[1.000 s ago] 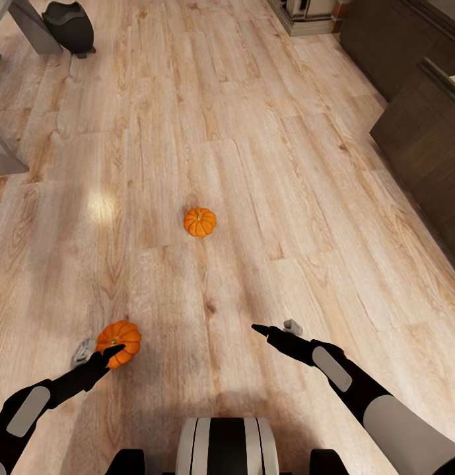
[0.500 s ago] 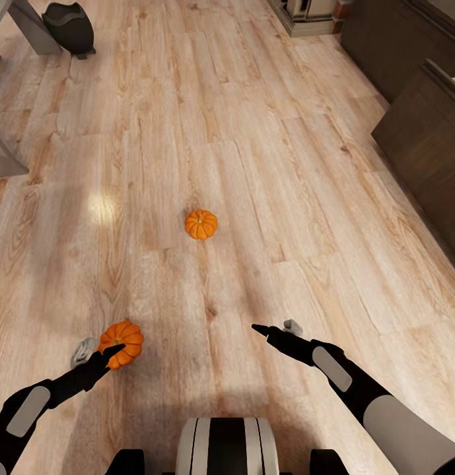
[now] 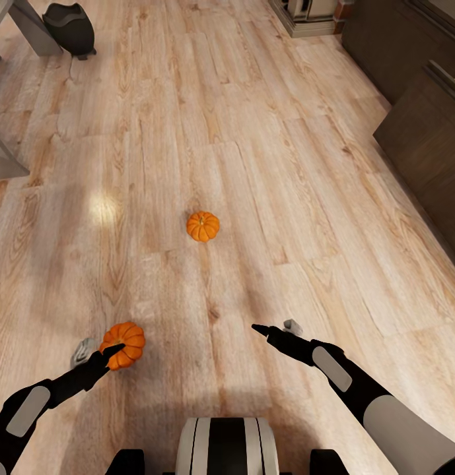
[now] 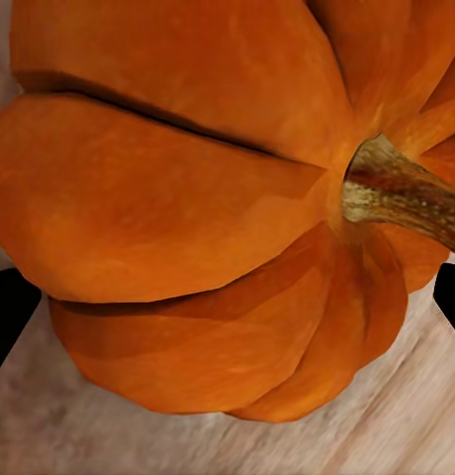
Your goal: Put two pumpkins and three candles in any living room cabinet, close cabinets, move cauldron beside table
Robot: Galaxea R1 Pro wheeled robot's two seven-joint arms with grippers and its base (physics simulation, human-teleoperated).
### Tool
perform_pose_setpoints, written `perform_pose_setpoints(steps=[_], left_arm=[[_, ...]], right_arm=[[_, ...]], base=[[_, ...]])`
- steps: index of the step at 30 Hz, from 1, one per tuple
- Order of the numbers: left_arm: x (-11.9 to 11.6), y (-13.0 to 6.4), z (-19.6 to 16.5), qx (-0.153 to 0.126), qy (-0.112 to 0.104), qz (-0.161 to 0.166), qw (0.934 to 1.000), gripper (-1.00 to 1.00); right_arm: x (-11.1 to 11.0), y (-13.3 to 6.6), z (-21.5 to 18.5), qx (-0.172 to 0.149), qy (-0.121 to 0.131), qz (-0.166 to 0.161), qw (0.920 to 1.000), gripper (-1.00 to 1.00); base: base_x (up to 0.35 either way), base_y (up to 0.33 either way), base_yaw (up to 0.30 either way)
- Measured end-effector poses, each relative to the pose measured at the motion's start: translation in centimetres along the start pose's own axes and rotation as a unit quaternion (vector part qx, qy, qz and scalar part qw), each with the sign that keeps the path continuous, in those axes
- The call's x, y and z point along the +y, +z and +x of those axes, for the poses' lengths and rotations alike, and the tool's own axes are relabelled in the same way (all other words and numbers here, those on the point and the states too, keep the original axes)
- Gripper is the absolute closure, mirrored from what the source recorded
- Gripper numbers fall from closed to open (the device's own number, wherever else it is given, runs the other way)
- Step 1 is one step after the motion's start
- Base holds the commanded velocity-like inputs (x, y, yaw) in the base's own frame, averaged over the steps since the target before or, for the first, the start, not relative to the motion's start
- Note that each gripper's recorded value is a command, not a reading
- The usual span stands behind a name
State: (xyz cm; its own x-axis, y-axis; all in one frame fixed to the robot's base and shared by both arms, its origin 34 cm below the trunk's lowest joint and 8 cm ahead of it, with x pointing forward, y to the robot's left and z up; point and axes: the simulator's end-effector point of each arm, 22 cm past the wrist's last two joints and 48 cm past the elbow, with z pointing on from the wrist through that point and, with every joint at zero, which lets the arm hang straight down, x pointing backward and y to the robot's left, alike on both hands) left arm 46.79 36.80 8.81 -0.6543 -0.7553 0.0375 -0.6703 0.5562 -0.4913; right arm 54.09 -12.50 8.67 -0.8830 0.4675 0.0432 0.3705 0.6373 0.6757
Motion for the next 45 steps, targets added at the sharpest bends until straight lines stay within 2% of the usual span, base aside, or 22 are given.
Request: perform_pose_setpoints(steps=[30,31,45], left_arm=[[0.0,0.0,-0.01,0.0,0.001,0.0,1.0,-1.0],[0.0,0.0,-0.01,0.0,0.001,0.0,1.0,1.0],[-0.1,0.07,-0.18,-0.006,0.003,0.001,1.0,1.0]], right_arm=[[0.04,0.0,-0.01,0.0,-0.001,0.0,1.0,-1.0],[0.04,0.0,-0.01,0.0,-0.001,0.0,1.0,-1.0],[0.03,0.01,0.0,0.0,-0.001,0.0,1.0,-1.0]], base=[[0.034,0.0,0.0],[0.005,-0.012,0.0],[0.001,-0.001,0.0]])
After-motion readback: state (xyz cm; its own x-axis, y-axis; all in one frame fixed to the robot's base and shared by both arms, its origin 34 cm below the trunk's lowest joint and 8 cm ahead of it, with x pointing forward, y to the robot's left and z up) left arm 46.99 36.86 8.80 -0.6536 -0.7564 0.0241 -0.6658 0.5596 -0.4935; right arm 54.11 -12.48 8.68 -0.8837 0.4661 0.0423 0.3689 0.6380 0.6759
